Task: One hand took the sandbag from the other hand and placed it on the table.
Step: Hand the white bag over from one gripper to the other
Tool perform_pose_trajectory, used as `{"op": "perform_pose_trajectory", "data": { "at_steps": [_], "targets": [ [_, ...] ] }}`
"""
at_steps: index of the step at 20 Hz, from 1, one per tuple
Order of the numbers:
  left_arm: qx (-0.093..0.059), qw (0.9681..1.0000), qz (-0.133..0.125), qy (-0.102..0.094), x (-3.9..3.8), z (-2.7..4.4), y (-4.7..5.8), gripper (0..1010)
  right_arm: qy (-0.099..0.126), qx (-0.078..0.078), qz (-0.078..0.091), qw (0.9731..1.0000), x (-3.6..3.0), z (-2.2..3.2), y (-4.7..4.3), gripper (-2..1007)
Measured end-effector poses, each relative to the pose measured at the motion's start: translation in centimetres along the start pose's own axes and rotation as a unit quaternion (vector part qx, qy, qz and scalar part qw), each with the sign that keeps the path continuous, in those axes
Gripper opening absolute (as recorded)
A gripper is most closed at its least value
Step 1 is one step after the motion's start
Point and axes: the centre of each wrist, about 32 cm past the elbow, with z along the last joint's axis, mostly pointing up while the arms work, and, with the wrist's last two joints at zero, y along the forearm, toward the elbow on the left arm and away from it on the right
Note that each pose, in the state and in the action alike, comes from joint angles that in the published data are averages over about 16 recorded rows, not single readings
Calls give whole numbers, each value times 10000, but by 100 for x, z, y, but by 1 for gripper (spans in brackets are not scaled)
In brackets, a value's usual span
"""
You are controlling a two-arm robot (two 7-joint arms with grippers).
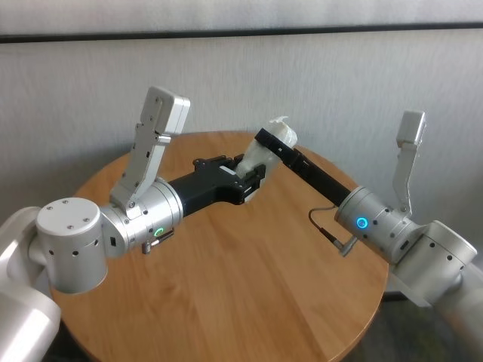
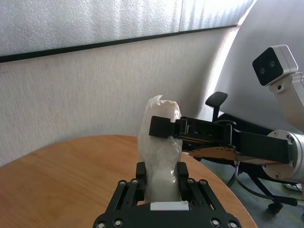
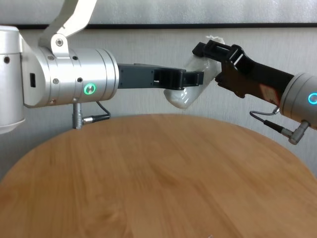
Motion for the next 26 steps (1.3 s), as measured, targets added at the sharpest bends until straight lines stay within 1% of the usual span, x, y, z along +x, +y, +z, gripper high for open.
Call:
{"op": "perform_pose_trajectory", "data": {
  "at_steps": [6, 12, 15, 18, 21, 23, 26],
  "targets": [
    [0, 10000, 0, 0, 0, 0, 0, 585, -35, -25, 16, 10000, 3, -4, -1, 584],
    [3, 10000, 11, 0, 1, 0, 2, 773, -127, -25, 0, 9999, 7, -3, 0, 584],
    [12, 10000, 77, 6, 5, -3, 9, 858, -189, -14, -22, 9998, 10, 1, -1, 584],
    [36, 9996, 285, 44, 12, -11, 23, 920, -266, 3, -53, 9996, 18, 13, -8, 584],
    [70, 9980, 626, 109, 21, -18, 44, 964, -374, 28, -105, 9992, 32, 34, -24, 584],
    [94, 9959, 882, 154, 27, -22, 58, 984, -465, 51, -155, 9988, 44, 56, -40, 584],
    [123, 9918, 1253, 226, 34, -26, 80, 1000, -613, 95, -247, 9978, 68, 99, -77, 584]
  ]
}}
